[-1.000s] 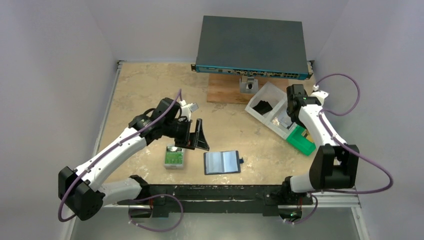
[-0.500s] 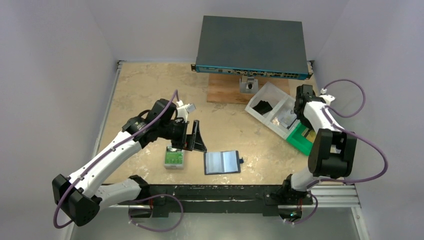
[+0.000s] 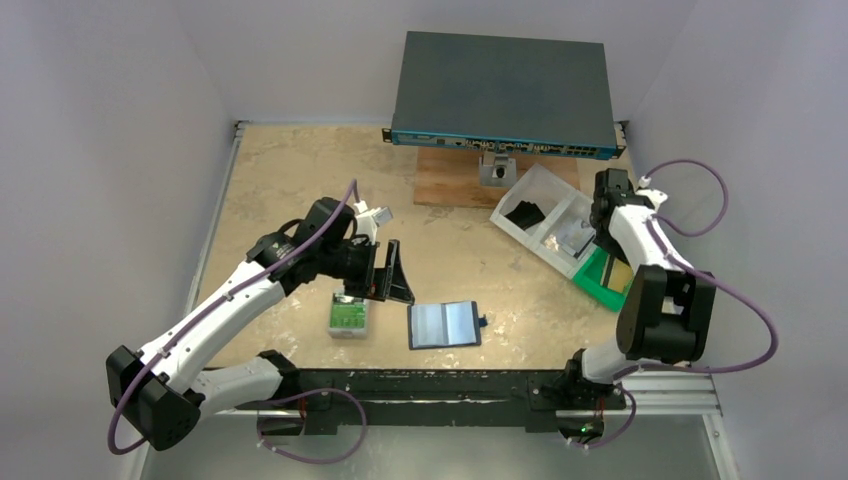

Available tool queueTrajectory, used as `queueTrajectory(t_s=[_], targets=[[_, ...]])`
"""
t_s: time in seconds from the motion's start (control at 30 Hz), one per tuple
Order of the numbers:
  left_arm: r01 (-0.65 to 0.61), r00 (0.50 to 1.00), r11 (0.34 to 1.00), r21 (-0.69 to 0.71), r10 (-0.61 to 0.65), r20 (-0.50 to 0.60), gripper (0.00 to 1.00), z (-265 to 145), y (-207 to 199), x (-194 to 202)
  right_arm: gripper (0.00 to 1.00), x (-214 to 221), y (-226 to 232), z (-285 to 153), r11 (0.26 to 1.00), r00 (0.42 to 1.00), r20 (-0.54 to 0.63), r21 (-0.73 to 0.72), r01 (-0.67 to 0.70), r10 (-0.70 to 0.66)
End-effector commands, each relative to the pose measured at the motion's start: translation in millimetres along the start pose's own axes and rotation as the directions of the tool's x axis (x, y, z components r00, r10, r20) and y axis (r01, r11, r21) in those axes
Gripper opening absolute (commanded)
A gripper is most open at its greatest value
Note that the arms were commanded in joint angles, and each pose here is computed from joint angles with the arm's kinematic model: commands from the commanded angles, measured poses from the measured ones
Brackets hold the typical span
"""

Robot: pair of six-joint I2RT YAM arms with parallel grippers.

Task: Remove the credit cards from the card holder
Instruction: Place the credit card in the storage box, then remove the credit card from the card holder.

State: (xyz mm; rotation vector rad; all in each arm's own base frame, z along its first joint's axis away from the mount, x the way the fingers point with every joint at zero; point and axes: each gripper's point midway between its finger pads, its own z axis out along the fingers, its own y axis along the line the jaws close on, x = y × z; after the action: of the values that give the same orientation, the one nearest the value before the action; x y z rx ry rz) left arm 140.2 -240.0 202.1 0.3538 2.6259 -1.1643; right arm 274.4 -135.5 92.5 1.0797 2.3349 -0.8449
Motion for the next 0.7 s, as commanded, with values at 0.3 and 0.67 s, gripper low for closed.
queueTrajectory(t_s=[0.3,0.67], targets=[[-0.005,0.996,0.998,-0.058,0.01,0.089,0.91,0,10,-11,0.99,-31,21,-109,0.888,0.982,0.174,-0.46,0.021,0.067],[0.038,0.991,0.978,-0.205,-0.011,0.133,0.95,4,46,-9,0.99,36,56,-216,0.617,0.983,0.176,-0.779,0.108,0.05]])
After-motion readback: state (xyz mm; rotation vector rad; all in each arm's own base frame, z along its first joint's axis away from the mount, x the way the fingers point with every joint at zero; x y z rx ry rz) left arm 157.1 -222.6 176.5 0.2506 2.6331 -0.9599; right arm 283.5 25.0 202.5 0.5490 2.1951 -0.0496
